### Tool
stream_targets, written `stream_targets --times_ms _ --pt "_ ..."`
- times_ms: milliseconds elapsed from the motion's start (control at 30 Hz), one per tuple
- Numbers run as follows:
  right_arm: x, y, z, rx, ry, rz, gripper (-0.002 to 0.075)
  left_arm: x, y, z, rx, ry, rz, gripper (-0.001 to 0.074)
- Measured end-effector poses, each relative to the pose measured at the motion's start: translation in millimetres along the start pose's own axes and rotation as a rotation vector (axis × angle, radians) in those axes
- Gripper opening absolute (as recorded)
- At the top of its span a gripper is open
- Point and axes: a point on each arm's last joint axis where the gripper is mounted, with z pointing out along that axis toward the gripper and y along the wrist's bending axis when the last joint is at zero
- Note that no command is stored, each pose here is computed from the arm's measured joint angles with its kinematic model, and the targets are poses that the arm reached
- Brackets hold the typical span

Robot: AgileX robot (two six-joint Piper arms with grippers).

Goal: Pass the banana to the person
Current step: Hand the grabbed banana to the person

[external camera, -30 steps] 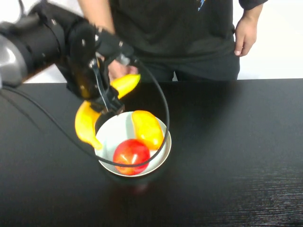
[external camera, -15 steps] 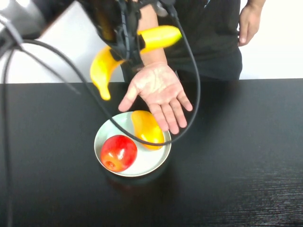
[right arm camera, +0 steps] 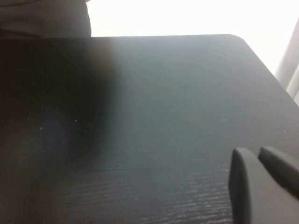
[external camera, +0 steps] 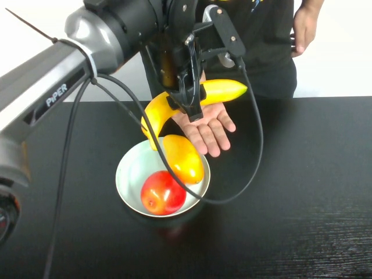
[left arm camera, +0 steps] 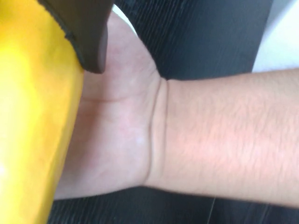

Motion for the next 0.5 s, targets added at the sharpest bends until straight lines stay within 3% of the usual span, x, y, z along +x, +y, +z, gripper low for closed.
stream_targets --times_ms 333,500 --pt "0.0 0.0 0.0 0.000 0.000 0.000 -0.0009 -1.1 1.0 8.3 -0.005 0.003 -0.041 0.0307" --pt "0.0 0.0 0.0 0.000 0.000 0.000 -0.0009 -2.2 1.9 8.3 -0.015 -0.009 -0.051 0.0428"
